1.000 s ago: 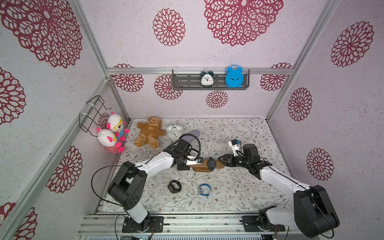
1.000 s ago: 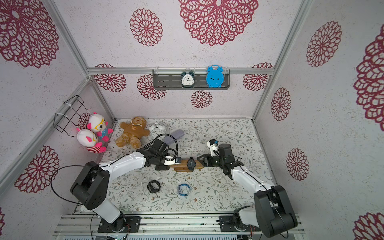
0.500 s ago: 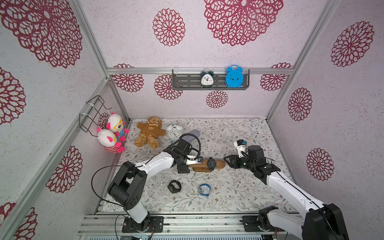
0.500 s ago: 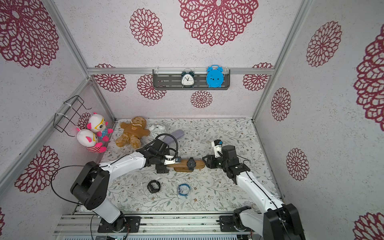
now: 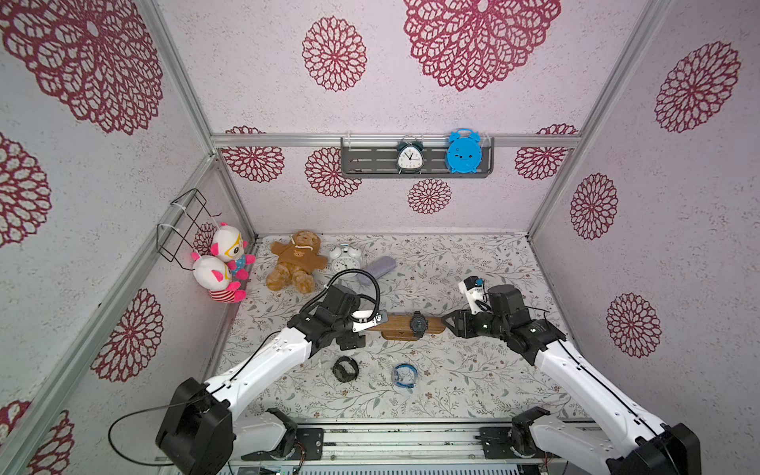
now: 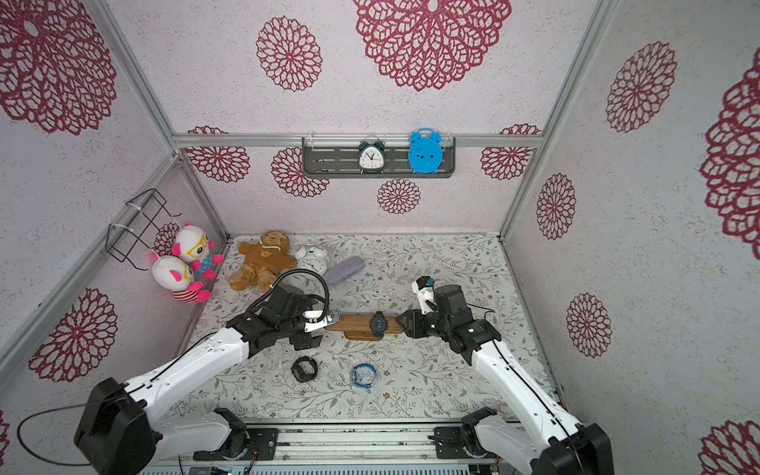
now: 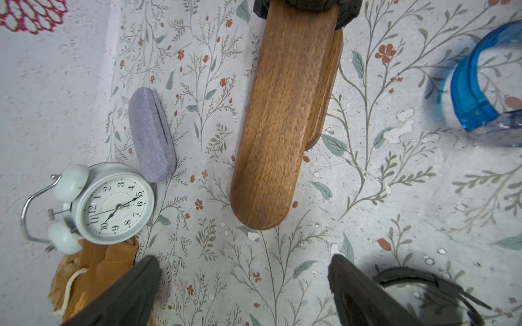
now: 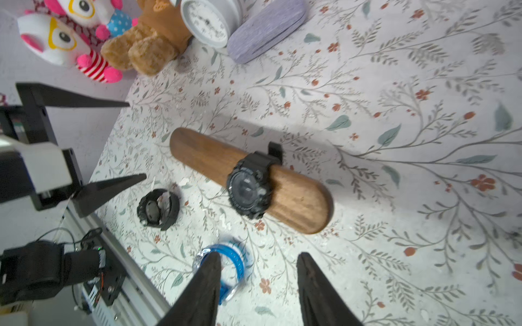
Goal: Place watch on stand
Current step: Pick up the watch at the center of the board.
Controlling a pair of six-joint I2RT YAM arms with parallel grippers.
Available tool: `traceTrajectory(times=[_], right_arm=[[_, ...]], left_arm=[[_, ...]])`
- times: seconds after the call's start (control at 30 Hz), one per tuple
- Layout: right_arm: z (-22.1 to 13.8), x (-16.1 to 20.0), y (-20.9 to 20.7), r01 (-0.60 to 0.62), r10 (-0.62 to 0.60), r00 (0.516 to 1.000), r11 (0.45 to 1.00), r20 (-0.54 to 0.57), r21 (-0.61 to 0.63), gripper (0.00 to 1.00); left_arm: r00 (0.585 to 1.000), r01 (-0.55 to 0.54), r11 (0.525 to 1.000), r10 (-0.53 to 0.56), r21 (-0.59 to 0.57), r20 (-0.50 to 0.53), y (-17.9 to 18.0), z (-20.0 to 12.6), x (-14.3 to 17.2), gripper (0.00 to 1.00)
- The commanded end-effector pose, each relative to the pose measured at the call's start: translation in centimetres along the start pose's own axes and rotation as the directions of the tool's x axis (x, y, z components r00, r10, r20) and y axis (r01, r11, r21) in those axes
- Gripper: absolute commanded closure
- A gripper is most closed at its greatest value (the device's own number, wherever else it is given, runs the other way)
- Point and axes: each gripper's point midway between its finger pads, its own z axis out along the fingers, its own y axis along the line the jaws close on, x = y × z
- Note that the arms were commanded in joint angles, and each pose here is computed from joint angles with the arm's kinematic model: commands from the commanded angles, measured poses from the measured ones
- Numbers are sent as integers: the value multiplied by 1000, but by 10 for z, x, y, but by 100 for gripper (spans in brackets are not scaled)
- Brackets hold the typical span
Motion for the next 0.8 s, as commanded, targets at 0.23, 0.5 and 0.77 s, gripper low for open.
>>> traceTrajectory(times=[0.23, 0.5, 0.77], right_arm=[[26, 74, 55, 6, -8, 976, 1000, -219, -11, 52], [71, 96, 82, 95, -75, 950, 994, -305, 50, 49], [106, 109, 101, 133, -87, 919, 987, -385, 95, 52]], left_arm=[[990, 139, 990, -139, 10, -8, -41, -33, 27, 2], [978, 210, 978, -210, -4, -1, -51, -39, 35, 2], [972, 235, 972, -235, -14, 4, -58, -40, 43, 2]])
